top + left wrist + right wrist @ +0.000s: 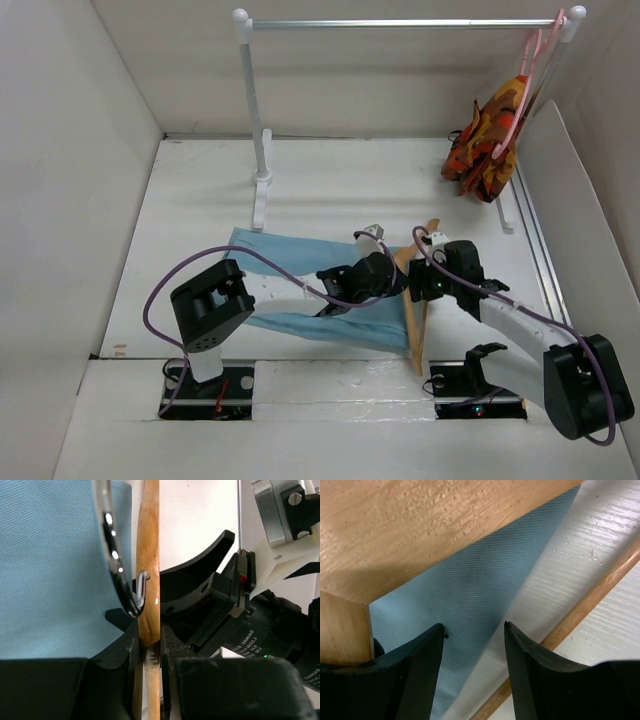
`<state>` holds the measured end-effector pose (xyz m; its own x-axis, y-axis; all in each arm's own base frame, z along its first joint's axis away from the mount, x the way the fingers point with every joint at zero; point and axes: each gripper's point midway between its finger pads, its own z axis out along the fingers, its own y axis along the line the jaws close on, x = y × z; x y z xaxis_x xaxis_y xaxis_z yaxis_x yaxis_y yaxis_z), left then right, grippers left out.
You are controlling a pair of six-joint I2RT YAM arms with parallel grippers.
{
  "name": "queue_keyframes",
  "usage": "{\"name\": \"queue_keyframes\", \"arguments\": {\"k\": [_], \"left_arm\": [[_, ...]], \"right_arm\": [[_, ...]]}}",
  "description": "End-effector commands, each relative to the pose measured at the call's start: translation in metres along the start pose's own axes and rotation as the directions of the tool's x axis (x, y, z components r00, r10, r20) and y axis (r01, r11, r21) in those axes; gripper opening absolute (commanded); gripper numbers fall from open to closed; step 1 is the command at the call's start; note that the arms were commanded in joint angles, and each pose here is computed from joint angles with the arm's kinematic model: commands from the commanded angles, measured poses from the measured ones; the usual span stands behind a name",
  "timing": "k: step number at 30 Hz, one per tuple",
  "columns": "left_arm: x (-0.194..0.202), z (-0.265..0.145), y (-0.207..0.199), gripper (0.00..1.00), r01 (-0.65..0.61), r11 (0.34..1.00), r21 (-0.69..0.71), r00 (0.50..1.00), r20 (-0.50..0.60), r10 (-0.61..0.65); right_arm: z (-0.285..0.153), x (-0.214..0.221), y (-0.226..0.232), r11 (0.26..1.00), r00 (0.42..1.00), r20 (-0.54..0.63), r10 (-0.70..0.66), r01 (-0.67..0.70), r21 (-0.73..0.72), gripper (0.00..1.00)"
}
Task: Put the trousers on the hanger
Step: Place trousers on hanger
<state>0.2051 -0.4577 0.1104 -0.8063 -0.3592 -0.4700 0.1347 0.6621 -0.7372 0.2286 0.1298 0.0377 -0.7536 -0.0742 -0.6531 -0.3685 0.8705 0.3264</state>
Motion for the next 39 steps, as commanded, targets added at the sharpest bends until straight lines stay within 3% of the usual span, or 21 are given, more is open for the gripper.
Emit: {"name": "queue_keyframes", "arguments": {"k": [1,2,3,4,6,7,8,16,28,32,39], "left_arm": [[-0.004,0.000,0.004,0.00,0.026,0.999,-0.018,0.999,0.035,-0.026],[-0.003,0.000,0.009,0.00,0.025,0.999,-0.031,0.999,0.035,-0.024],[-0.004,0.001,0.014,0.00,0.022,0.999,-0.049,0.999,0.046,-0.020],[-0.004,0.001,0.014,0.00,0.022,0.999,-0.049,0.999,0.046,-0.020],[-0.005,0.001,0.020,0.00,0.009,0.997,-0.072,0.999,0.054,-0.005],[-0.007,-0.001,0.020,0.00,0.006,0.997,-0.075,0.998,0.061,-0.002],[-0.007,-0.002,0.025,0.00,-0.002,0.996,-0.086,0.998,0.064,0.008],[-0.019,-0.018,0.046,0.00,-0.105,0.979,-0.172,0.988,0.094,0.122],[-0.060,-0.061,0.103,0.00,-0.174,0.927,-0.332,0.958,0.162,0.237],[-0.067,-0.079,0.123,0.00,-0.238,0.878,-0.415,0.936,0.145,0.322],[-0.083,-0.098,0.131,0.00,-0.257,0.840,-0.479,0.912,0.168,0.374]], "right_arm": [[0.008,-0.007,-0.002,1.000,0.999,0.053,-0.005,0.005,-0.011,0.57],[0.009,-0.005,0.001,1.000,0.999,0.046,-0.003,0.005,-0.026,0.56],[0.012,-0.002,0.003,0.999,0.999,0.048,-0.001,0.003,-0.052,0.44],[0.012,-0.001,0.006,0.998,0.999,0.046,-0.001,0.004,-0.064,0.44],[0.012,-0.002,0.008,0.997,0.999,0.052,0.004,0.000,-0.078,0.30],[0.010,-0.004,0.007,0.997,0.998,0.060,0.008,-0.003,-0.074,0.10],[0.008,-0.004,0.004,0.998,0.998,0.059,0.012,-0.008,-0.066,0.01],[-0.048,-0.073,-0.004,0.999,0.972,0.233,-0.038,0.039,0.001,0.00],[-0.070,-0.103,-0.060,0.992,0.979,0.197,-0.047,0.024,0.120,0.00],[-0.063,-0.107,-0.075,0.993,0.986,0.163,-0.047,0.028,0.114,0.00],[-0.058,-0.112,-0.094,0.989,0.985,0.173,-0.026,-0.001,0.151,0.00]]}}
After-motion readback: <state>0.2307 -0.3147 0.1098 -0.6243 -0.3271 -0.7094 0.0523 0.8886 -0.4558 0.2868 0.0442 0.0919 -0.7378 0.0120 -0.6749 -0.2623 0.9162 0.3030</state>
